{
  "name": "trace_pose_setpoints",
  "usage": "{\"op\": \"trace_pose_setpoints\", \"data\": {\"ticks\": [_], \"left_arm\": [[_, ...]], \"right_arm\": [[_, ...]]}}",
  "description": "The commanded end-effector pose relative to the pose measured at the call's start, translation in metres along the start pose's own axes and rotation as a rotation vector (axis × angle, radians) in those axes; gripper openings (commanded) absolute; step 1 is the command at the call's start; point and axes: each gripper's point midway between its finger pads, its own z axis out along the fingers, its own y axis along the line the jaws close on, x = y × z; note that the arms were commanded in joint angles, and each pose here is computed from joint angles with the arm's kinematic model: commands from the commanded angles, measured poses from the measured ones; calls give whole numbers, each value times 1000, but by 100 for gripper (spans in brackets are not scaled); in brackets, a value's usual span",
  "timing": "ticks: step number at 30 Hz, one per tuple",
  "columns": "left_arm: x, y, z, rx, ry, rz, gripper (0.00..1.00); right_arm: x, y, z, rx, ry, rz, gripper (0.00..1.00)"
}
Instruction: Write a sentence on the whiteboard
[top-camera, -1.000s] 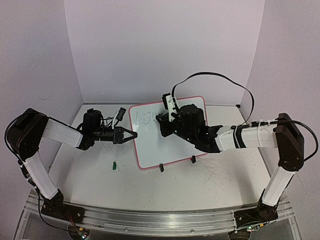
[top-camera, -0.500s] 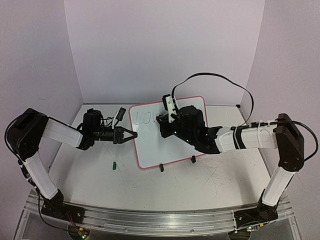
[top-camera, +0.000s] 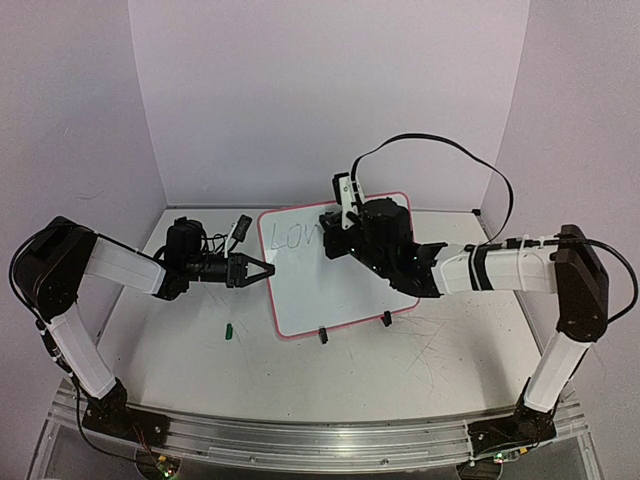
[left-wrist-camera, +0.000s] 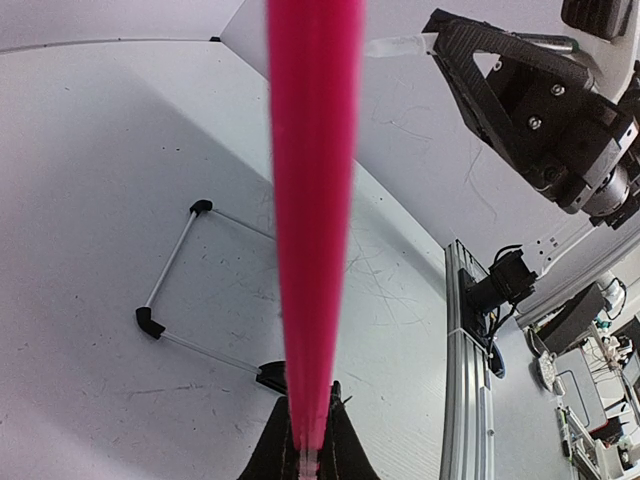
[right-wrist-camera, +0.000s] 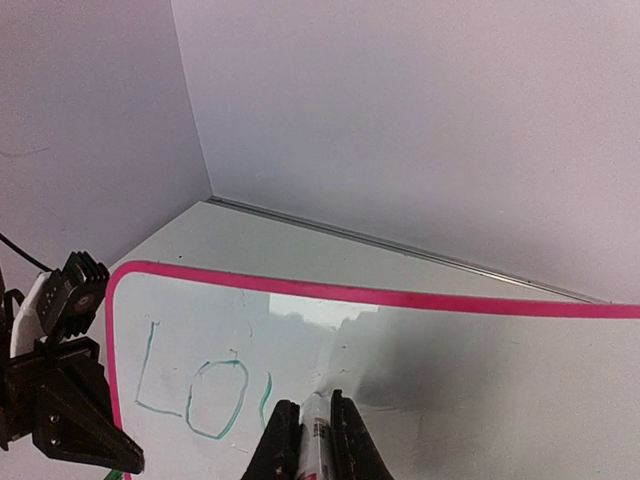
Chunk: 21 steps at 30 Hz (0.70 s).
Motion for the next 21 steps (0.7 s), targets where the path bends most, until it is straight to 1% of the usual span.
{"op": "trace_pose_setpoints", "data": {"ticks": [1, 4, 7, 9, 10, 12, 16, 21], "left_arm": [[-17, -4, 1, 19, -27, 57, 0], [-17, -4, 1, 19, -26, 55, 0], [-17, -4, 1, 18, -27, 57, 0], [-16, -4, 1, 15, -27, 58, 0], [-16, -4, 1, 16, -27, 59, 0], [-17, -3, 1, 16, -27, 59, 0], [-17, -4, 1, 18, -27, 59, 0], [-18, -4, 1, 16, -29, 61, 0]], "right_arm": [[-24, -17, 4, 64, -51, -9, 0], [-25, -10, 2, 21, -50, -22, 0], [-39, 7, -25, -98, -95, -14, 0], [-44, 4, -42, -129, -114, 31, 0], [-44, 1, -44, -143, -113, 62, 0], [-38, -3, -41, -171, -100, 100, 0], [-23, -1, -26, -175, -61, 86, 0], [-16, 0, -14, -162, -38, 67, 0]]}}
